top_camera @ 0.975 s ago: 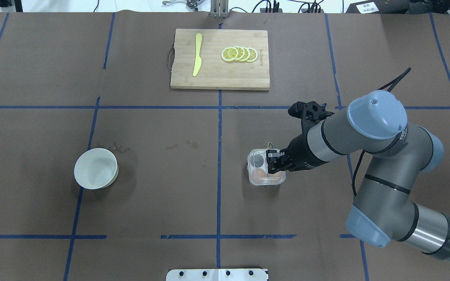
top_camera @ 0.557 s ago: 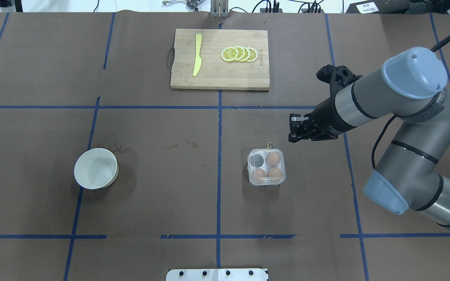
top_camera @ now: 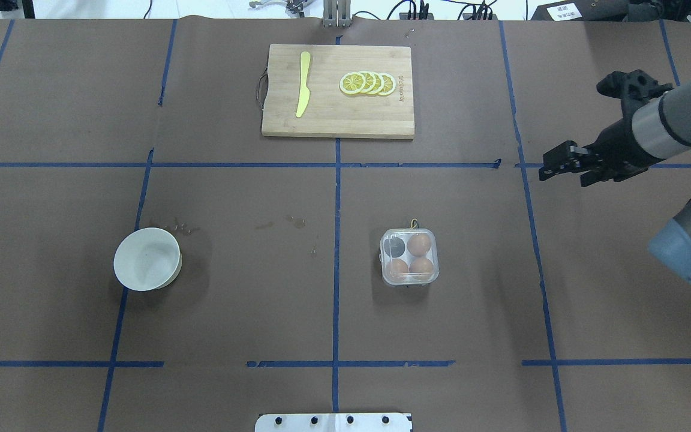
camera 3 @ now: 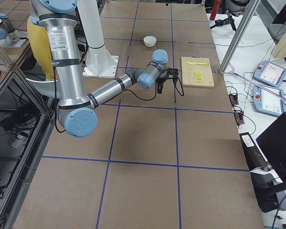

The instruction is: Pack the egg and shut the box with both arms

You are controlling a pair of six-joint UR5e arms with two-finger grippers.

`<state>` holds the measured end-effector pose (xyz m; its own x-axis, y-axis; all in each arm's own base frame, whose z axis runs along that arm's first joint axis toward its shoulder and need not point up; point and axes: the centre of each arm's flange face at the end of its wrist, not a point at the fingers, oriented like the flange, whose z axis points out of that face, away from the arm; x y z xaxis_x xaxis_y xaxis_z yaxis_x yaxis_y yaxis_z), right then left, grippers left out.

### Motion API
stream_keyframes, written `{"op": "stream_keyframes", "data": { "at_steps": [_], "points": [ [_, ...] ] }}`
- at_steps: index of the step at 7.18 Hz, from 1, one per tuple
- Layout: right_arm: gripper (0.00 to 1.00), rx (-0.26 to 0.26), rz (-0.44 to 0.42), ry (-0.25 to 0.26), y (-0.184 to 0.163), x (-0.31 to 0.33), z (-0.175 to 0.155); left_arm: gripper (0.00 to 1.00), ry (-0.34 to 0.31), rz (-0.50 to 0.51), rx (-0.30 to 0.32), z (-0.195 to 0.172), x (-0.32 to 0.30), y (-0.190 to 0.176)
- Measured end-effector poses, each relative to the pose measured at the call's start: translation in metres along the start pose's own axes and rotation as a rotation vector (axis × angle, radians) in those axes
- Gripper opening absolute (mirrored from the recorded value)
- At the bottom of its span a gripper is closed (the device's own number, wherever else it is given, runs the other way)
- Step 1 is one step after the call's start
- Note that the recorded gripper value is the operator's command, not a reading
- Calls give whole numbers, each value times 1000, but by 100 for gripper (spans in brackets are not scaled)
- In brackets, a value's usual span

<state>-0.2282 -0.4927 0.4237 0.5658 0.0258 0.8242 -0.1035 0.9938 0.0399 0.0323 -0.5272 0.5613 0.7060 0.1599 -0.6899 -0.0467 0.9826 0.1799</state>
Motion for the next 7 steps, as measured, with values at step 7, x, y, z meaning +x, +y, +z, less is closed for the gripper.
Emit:
{"op": "stream_keyframes", "data": {
  "at_steps": [7],
  "points": [
    [100,-47,-253,152,-71,313,-25,100,-6,-57,-52,28,-27,-1]
  ]
}}
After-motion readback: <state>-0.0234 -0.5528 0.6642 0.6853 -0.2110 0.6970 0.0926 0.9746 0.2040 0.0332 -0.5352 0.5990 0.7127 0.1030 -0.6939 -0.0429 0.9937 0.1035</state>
